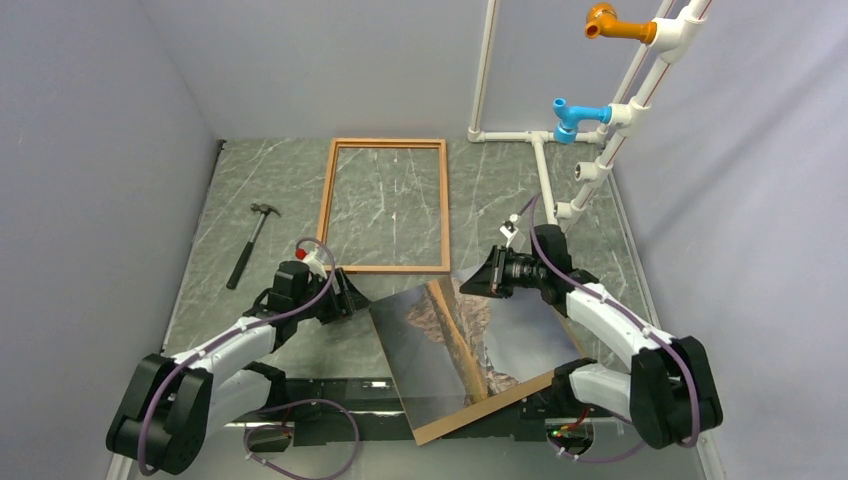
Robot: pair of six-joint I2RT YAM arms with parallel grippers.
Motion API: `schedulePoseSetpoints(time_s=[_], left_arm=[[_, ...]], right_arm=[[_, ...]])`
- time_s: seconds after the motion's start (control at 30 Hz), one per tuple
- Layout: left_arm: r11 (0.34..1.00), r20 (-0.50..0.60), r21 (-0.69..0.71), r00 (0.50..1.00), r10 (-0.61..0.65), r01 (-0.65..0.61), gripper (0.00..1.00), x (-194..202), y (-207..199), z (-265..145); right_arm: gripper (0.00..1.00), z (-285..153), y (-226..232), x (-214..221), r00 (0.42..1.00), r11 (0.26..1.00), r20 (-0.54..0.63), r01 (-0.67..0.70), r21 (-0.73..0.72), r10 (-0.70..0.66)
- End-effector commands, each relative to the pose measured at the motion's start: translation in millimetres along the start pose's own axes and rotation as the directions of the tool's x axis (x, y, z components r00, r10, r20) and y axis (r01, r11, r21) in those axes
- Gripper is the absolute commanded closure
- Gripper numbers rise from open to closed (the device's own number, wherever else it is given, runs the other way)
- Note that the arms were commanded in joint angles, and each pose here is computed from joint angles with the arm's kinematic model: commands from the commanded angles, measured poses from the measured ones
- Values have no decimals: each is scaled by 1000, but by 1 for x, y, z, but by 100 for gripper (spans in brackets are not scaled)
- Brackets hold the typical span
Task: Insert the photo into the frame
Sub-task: Pick up the photo frame item at the center of the board.
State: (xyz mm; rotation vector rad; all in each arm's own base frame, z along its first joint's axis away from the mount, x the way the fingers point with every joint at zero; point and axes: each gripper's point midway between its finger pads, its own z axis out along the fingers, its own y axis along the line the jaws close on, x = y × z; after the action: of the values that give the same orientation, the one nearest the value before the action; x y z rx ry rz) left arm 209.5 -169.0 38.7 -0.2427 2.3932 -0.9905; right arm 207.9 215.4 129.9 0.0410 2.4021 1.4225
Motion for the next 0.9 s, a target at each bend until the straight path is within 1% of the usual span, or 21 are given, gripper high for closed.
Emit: schedulePoseSetpoints(time_s=[0.0, 0.1, 0.33, 0.43, 0.53, 0.63, 0.7, 0.87], left_arm=[[993, -22, -111, 999, 30, -32, 23, 5, 19, -7], [990, -6, -122, 998, 69, -69, 22, -7, 13, -11], [966, 8, -189, 983, 182, -177, 24, -40, 3, -18], [949, 10, -213, 971, 240, -233, 26, -59, -5, -20], [932, 7, -216, 954, 299, -290, 27, -77, -16, -18], [906, -17, -220, 930, 368, -363, 28, -90, -26, -12], [878, -42, -225, 904, 425, -423, 28, -94, -34, -6], [779, -131, -223, 810, 572, -586, 26, -92, -57, 19]], right_arm=[[100, -22, 21, -23, 993, 992, 76, 86, 94, -93], [100, -39, 36, -33, 984, 983, 118, 113, 143, -130], [100, -79, 74, -58, 944, 957, 239, 171, 235, -228], [100, -93, 84, -65, 924, 947, 283, 184, 264, -258], [100, -102, 87, -67, 914, 937, 298, 185, 296, -275], [100, -109, 87, -70, 907, 927, 309, 183, 327, -287], [100, -114, 87, -72, 899, 918, 318, 181, 353, -300], [100, -134, 80, -81, 880, 873, 341, 148, 465, -331]])
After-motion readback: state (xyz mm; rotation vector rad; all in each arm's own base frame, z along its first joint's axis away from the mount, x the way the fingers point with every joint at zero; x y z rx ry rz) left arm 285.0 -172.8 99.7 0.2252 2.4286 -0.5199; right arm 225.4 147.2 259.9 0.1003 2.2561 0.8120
